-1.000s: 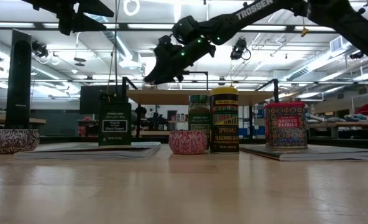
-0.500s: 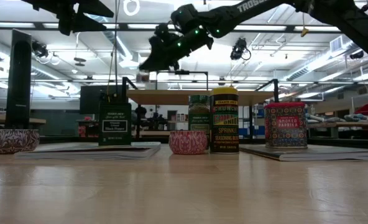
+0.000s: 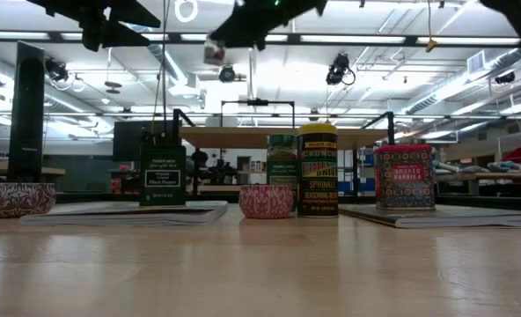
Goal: Shelf spices
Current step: Remove the white transparent spice from the shelf
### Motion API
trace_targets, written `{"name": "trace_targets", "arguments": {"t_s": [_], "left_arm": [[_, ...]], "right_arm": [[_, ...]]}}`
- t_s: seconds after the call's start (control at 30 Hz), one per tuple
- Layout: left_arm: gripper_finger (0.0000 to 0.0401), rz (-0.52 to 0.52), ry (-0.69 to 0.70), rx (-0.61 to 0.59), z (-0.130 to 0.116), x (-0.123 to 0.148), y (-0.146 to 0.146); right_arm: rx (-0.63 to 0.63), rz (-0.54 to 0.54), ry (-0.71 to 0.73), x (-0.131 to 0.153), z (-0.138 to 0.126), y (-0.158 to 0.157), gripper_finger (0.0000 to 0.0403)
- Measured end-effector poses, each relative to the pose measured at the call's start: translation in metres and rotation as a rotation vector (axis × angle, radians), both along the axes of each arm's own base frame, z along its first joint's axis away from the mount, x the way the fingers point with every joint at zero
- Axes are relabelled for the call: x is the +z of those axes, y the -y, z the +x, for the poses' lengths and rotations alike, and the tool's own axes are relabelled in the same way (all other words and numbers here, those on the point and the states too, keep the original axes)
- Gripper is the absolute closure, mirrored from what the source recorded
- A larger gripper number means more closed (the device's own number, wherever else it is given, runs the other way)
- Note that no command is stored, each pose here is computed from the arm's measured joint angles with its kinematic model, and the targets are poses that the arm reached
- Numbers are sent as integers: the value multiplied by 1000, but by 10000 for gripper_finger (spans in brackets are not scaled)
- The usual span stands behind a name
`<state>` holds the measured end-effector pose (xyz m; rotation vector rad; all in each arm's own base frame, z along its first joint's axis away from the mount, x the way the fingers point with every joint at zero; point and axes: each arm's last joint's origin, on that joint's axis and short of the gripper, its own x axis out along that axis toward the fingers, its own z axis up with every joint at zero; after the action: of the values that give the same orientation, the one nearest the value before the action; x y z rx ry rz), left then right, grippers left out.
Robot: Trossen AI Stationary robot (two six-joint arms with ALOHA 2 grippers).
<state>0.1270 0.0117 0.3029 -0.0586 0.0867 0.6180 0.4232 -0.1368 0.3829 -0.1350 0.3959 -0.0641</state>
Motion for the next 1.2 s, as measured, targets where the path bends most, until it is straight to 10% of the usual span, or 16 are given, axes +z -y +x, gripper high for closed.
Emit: {"name": "trace_targets", "arguments": {"t_s": [0.27, 0.53, 0.87, 1.2], "left_arm": [[53, 0, 0, 0, 0, 0, 0], [53, -1, 3, 0, 0, 0, 0], [53, -26, 12, -14, 0, 0, 0], [53, -31, 20, -16, 0, 0, 0]], "right_arm": [[255, 65, -204, -1, -12, -94, 232], [316, 88, -315, -87, 19, -172, 232], [230, 212, -262, -208, 43, -183, 232], [227, 200, -172, -217, 55, -187, 228]]}}
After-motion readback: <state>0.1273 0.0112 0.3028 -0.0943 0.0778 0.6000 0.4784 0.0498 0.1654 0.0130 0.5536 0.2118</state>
